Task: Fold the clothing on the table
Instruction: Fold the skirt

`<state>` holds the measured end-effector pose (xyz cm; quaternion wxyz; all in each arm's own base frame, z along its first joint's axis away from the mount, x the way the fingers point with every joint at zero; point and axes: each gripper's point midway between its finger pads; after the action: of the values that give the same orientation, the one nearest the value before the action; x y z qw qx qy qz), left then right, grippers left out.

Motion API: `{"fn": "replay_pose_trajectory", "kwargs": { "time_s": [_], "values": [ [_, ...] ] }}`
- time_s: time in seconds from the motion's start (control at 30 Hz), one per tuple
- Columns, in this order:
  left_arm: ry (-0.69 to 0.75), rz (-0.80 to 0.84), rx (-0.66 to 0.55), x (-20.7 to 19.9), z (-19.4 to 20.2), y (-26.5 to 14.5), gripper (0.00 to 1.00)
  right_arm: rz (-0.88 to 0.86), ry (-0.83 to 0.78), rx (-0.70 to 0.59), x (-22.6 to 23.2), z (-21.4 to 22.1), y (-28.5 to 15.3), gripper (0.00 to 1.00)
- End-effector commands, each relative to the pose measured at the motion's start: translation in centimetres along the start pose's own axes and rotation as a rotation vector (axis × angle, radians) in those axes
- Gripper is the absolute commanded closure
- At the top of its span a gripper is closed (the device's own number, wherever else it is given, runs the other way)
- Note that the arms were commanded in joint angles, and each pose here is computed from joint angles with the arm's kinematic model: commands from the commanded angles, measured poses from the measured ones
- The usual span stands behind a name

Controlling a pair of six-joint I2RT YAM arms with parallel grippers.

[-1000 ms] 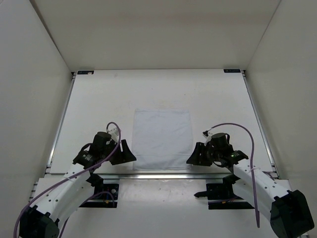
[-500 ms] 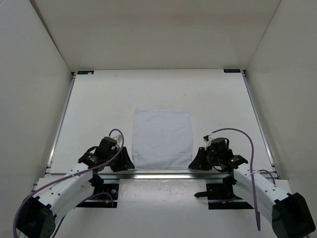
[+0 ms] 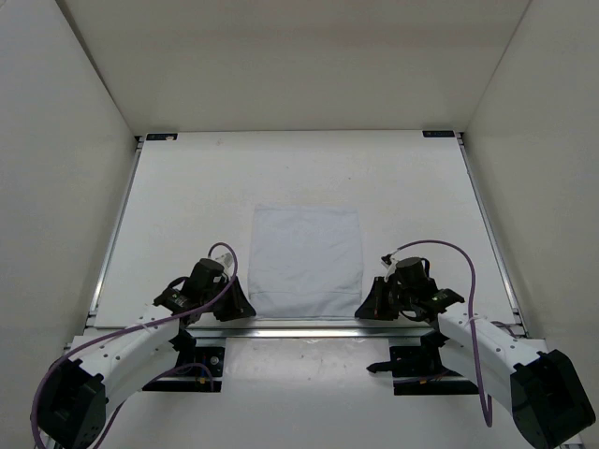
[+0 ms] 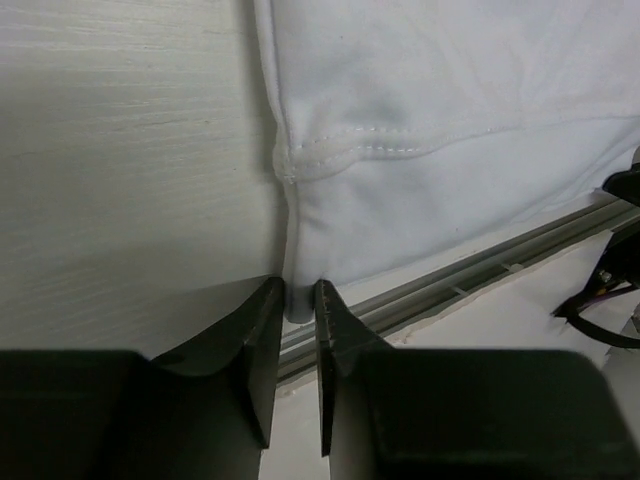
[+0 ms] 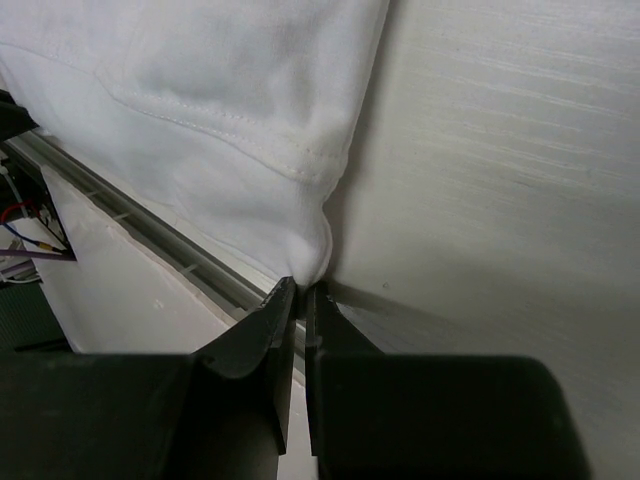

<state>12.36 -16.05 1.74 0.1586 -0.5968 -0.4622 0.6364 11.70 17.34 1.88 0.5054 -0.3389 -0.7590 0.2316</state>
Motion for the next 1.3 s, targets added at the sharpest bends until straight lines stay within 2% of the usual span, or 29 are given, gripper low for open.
{"fn": "replay_pose_trajectory", "kwargs": {
  "time_s": [0.0, 0.1, 0.3, 0.37, 0.4, 0.47, 0.5, 0.6, 0.63, 0.7, 0.73, 0.8, 0.83, 0.93, 1.0, 1.07, 1.17, 1.2, 1.23, 1.27],
  "values": [
    [0.009, 0.009, -0.002, 0.1, 0.1, 0.3, 0.71, 0.008, -0.017, -0.042, 0.3, -1.6, -0.2, 1.00],
    [0.013, 0.003, -0.016, -0.1, -0.4, 0.2, 0.99, 0.006, -0.024, -0.061, 0.7, -2.5, -0.4, 0.99],
    [0.054, 0.001, -0.059, -2.3, -2.7, -0.8, 1.00, 0.001, -0.052, -0.103, 2.1, -5.5, -1.2, 1.00],
    [0.093, 0.037, -0.099, -5.3, -4.9, -2.0, 1.00, 0.000, -0.102, -0.153, 3.1, -8.1, -1.9, 1.00],
    [0.102, 0.028, -0.089, -5.3, -5.4, -1.8, 1.00, 0.016, -0.092, -0.153, 2.7, -8.6, -2.0, 1.00],
    [0.133, 0.050, -0.120, -8.0, -8.3, -2.5, 1.00, 0.028, -0.127, -0.216, 2.6, -12.2, -3.0, 1.00],
    [0.139, 0.027, -0.108, -7.9, -9.2, -1.9, 1.00, 0.037, -0.105, -0.196, 1.9, -12.7, -2.6, 1.00],
    [0.193, 0.060, -0.156, -12.7, -14.8, -1.9, 1.00, 0.036, -0.215, -0.291, 2.9, -20.5, -4.6, 1.00],
    [0.205, 0.049, -0.156, -13.4, -16.0, -1.2, 1.00, 0.054, -0.198, -0.273, 2.0, -21.5, -4.4, 1.00],
    [0.256, 0.088, -0.210, -18.1, -20.3, -1.7, 1.00, 0.070, -0.305, -0.380, 4.0, -28.6, -7.3, 1.00],
    [0.281, 0.085, -0.227, -19.0, -21.4, -2.1, 1.00, 0.088, -0.294, -0.363, 3.3, -29.6, -7.0, 1.00],
    [0.339, 0.160, -0.336, -24.7, -25.7, -5.2, 1.00, 0.093, -0.385, -0.489, 6.3, -35.8, -10.8, 0.99],
    [0.350, 0.158, -0.344, -25.3, -26.6, -5.2, 1.00, 0.104, -0.387, -0.499, 6.3, -37.0, -11.0, 1.00],
    [0.413, 0.212, -0.510, -30.4, -30.6, -10.2, 1.00, 0.149, -0.517, -0.647, 10.1, -42.8, -16.2, 1.00],
    [0.456, 0.231, -0.584, -31.8, -31.0, -12.5, 1.00, 0.175, -0.551, -0.654, 10.7, -43.4, -16.4, 1.00],
    [0.467, 0.200, -0.637, -31.4, -30.9, -13.3, 1.00, 0.178, -0.559, -0.654, 10.7, -42.8, -16.2, 1.00],
    [0.446, 0.169, -0.558, -27.8, -28.8, -10.9, 1.00, 0.175, -0.503, -0.561, 8.0, -38.4, -13.1, 1.00],
    [0.441, 0.174, -0.557, -27.5, -28.2, -11.3, 1.00, 0.167, -0.510, -0.574, 8.3, -37.6, -13.8, 1.00],
    [0.444, 0.144, -0.514, -25.6, -26.7, -10.1, 1.00, 0.170, -0.475, -0.517, 6.9, -35.4, -11.9, 1.00],
    [0.429, 0.106, -0.480, -23.8, -25.4, -8.9, 1.00, 0.170, -0.467, -0.518, 7.1, -34.2, -12.1, 1.00]
  ]
}}
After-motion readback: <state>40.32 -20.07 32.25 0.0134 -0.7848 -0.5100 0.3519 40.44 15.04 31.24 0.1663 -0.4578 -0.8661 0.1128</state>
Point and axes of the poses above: each gripper's point midway between its finger pads, its own y axis out along the fingers, its own x axis along the line the jaws close on, z = x × y, and after that the axes turned 12 degrees about -y, right-handed
